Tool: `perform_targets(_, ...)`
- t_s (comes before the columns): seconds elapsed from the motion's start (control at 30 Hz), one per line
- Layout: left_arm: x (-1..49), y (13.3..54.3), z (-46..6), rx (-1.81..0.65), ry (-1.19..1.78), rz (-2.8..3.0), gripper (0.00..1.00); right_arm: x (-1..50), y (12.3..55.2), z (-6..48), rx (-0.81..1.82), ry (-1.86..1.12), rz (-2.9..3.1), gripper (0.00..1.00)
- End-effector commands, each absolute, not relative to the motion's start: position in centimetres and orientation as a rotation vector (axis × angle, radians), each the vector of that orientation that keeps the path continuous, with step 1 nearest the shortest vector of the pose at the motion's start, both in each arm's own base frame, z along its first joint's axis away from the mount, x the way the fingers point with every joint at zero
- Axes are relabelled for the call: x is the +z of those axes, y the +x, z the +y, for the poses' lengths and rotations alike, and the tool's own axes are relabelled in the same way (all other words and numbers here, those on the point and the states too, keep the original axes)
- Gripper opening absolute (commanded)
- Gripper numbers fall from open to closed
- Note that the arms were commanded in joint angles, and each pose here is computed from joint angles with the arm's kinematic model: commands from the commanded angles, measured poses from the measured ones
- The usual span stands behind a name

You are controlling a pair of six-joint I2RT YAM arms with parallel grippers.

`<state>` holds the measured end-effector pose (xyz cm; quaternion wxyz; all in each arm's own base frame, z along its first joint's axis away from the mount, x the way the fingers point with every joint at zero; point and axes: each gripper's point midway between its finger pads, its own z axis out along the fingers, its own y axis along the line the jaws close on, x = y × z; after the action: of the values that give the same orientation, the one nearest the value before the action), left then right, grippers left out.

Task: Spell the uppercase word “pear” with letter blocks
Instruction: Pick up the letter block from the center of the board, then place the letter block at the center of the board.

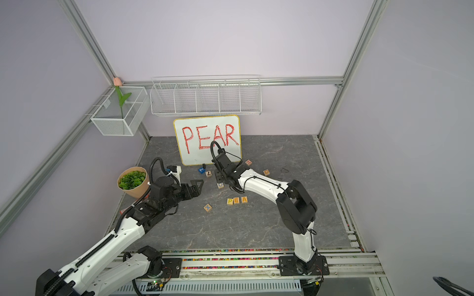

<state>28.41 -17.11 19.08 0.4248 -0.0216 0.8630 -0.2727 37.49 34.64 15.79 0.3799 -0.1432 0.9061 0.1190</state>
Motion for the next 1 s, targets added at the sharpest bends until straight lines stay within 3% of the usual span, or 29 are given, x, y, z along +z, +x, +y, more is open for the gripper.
perform_targets(0.0,21.2,28.5,-20.5,-0.778,0.098,2.111,1.00,15.0,36.0,30.1,0.228,-0.245,2.369,0.30)
perform_targets(0.33,20.4,28.0,-27.2,-0.933,0.288,2.141,0.99,10.3,30.2,19.2,0.139,0.139,2.520,0.29)
perform_targets(0.53,21.1,27.3,-28.4,-0.963,0.348,2.122,0.99,5.5,27.7,18.1,0.159,0.275,2.636,0.29)
perform_targets(0.97,21.3,27.1,-26.5,-0.890,0.287,2.117,0.99,1.9,29.0,20.0,0.206,0.317,2.720,0.33)
